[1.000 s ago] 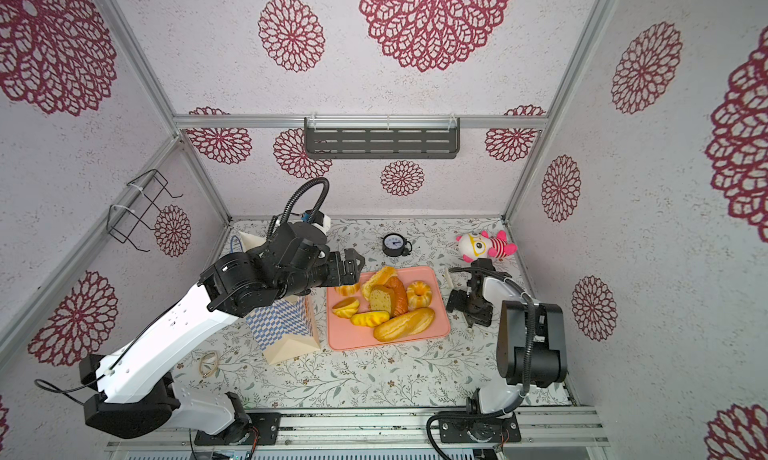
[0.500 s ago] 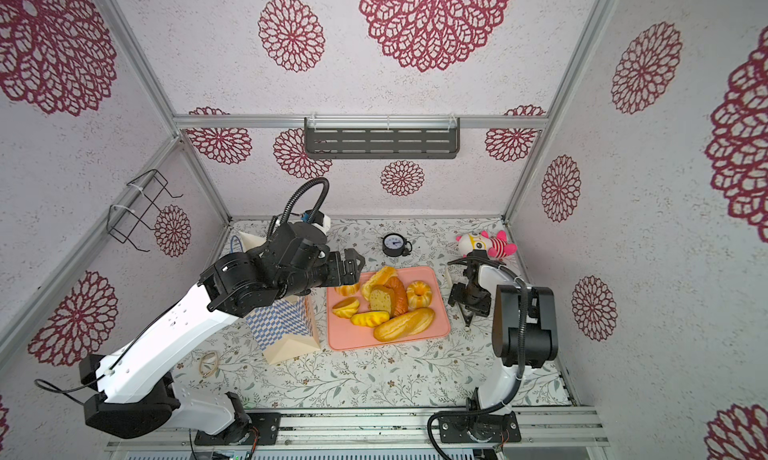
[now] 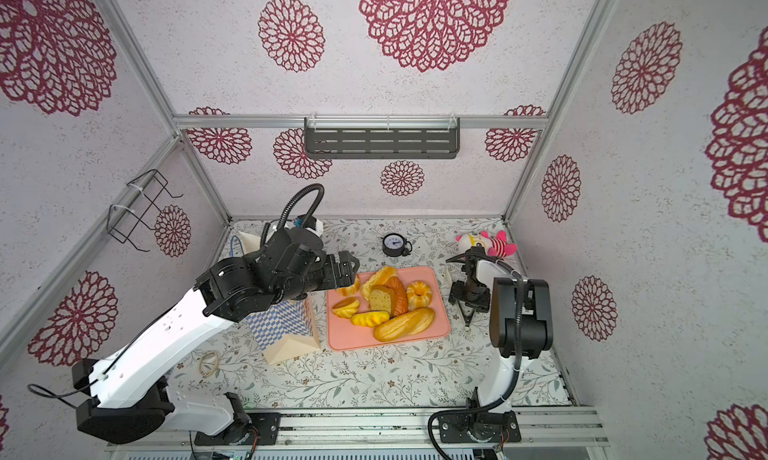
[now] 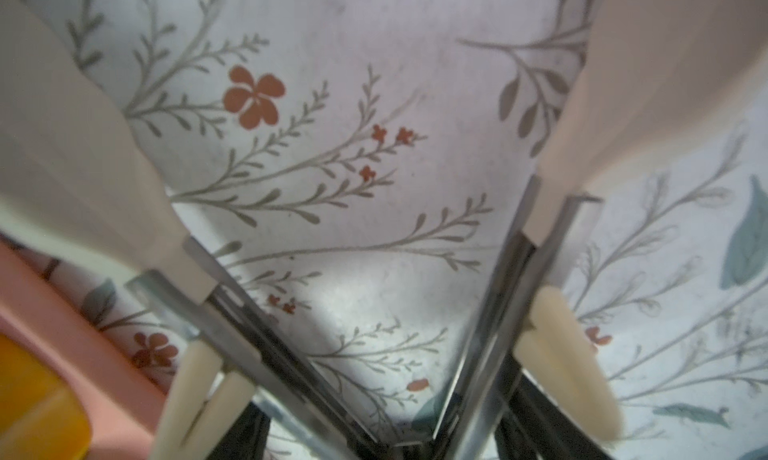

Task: Place the fake bread into the paper bag
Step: 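Grasp the metal tongs by the handle with the right gripper and lift them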

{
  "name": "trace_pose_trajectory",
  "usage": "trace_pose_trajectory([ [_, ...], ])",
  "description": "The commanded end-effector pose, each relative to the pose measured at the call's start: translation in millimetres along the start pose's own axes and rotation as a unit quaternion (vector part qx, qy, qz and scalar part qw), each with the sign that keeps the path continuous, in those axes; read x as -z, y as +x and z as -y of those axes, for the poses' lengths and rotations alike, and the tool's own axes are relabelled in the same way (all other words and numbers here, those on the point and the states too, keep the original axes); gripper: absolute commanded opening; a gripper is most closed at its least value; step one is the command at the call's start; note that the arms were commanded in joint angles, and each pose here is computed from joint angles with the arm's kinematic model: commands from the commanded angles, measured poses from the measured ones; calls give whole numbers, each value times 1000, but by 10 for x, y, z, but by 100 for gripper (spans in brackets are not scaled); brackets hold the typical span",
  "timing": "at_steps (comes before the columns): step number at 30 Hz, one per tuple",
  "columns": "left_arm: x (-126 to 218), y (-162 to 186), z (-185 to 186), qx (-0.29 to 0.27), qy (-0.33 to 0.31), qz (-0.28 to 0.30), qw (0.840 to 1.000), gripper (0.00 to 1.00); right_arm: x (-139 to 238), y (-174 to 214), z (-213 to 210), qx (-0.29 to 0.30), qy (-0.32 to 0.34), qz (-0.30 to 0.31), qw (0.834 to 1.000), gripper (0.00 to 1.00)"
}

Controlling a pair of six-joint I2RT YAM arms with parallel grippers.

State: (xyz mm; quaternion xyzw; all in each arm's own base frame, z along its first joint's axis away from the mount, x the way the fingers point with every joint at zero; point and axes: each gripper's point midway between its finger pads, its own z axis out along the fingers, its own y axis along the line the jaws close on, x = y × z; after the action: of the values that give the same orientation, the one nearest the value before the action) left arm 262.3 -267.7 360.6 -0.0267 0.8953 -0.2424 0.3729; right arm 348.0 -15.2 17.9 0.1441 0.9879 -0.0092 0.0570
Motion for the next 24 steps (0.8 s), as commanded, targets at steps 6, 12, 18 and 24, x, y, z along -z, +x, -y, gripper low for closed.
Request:
trace_pose_trajectory([
  [6,47,-78,-10,19,-4,18,1000,97,-19,49,47,3,6,6,1000,64],
  [12,6,-133,76,7,1,20,1000,97,328,-97,34,-3,-5,52,999,52],
  [18,-75,-193,203,-4,16,14,1000,97,778,-185,4,-7,-23,99,995,45],
  [24,-184,-319,316,13,53,4,998,97,1258,-190,-11,-4,-42,142,989,37],
])
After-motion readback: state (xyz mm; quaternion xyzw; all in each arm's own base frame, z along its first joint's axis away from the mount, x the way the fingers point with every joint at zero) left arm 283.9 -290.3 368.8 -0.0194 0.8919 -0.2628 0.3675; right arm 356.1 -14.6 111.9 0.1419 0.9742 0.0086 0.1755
